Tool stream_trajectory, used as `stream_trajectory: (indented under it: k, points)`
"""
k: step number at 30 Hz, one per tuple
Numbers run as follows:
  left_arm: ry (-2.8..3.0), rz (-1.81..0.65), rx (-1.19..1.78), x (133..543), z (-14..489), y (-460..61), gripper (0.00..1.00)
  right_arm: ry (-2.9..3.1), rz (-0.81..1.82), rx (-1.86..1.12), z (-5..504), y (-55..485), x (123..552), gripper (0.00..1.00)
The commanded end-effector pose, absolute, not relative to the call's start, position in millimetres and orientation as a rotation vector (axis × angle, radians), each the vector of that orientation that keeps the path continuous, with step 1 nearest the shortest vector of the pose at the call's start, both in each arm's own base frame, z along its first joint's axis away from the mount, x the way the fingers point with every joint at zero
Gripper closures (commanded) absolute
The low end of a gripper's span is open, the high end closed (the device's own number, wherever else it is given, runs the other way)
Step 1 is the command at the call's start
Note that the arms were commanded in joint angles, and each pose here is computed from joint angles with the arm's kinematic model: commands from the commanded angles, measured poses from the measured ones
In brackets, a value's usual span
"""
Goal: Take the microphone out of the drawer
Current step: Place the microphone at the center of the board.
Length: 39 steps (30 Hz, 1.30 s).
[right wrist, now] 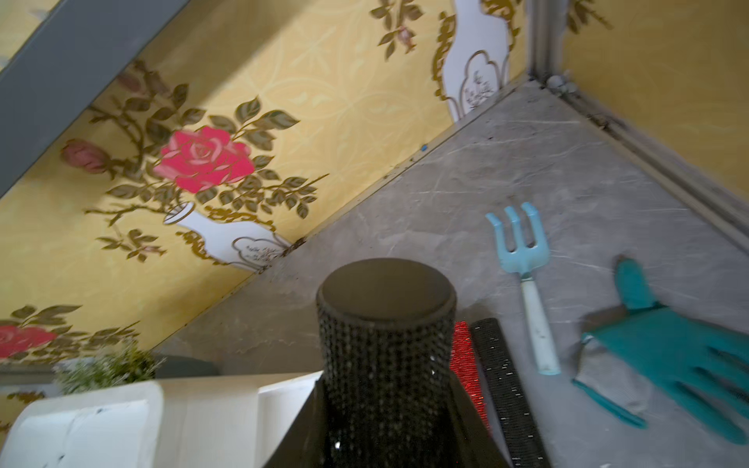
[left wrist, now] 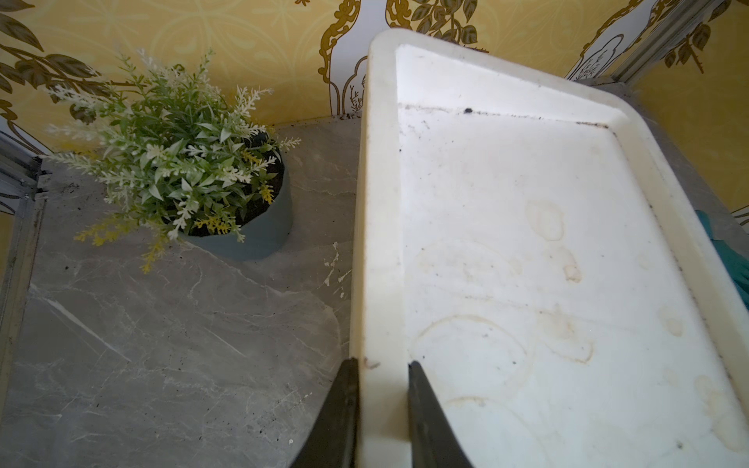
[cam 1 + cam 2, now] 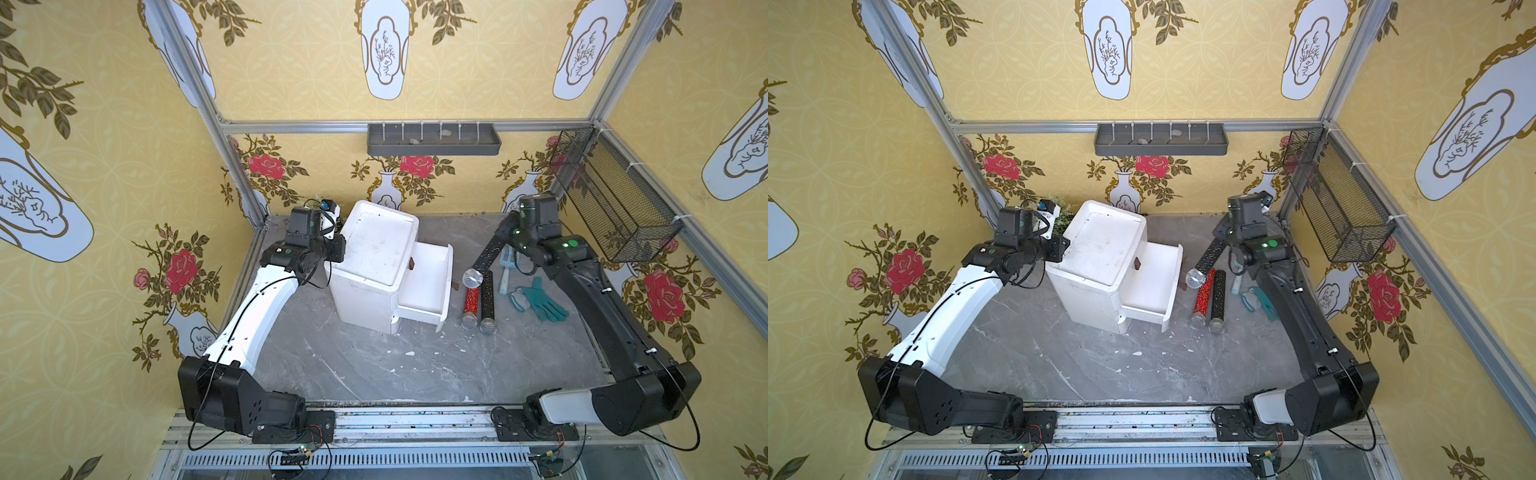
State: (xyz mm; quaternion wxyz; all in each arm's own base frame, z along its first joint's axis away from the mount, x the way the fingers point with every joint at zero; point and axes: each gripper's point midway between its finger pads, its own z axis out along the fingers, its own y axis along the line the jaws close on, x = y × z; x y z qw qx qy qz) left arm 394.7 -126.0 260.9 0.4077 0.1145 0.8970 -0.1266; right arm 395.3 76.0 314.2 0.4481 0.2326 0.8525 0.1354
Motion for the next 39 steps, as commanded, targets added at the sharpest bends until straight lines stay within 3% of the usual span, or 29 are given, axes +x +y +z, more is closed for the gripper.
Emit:
stream_trajectory:
  k: [1,8,20,30,39]
  points:
    - [2.416,-0.325,0.275,377.8,224.7,-122.9,0.84,2.195,0.387,0.521,302.2,50.4,387.5,0.78]
    - [2.421,-0.326,0.277,378.0,223.1,-123.5,0.84,2.375,0.277,0.604,245.4,-15.4,373.6,0.78]
    - [2.429,-0.321,0.282,378.6,220.3,-124.6,0.84,2.594,0.103,0.638,140.5,-37.9,366.5,0.83]
    - [2.434,-0.324,0.284,378.9,218.3,-125.2,0.84,2.669,0.201,0.441,105.0,-12.5,381.2,0.84]
    - [2.434,-0.31,0.285,378.6,219.0,-123.4,0.84,2.726,0.117,0.228,75.0,29.7,403.6,0.84]
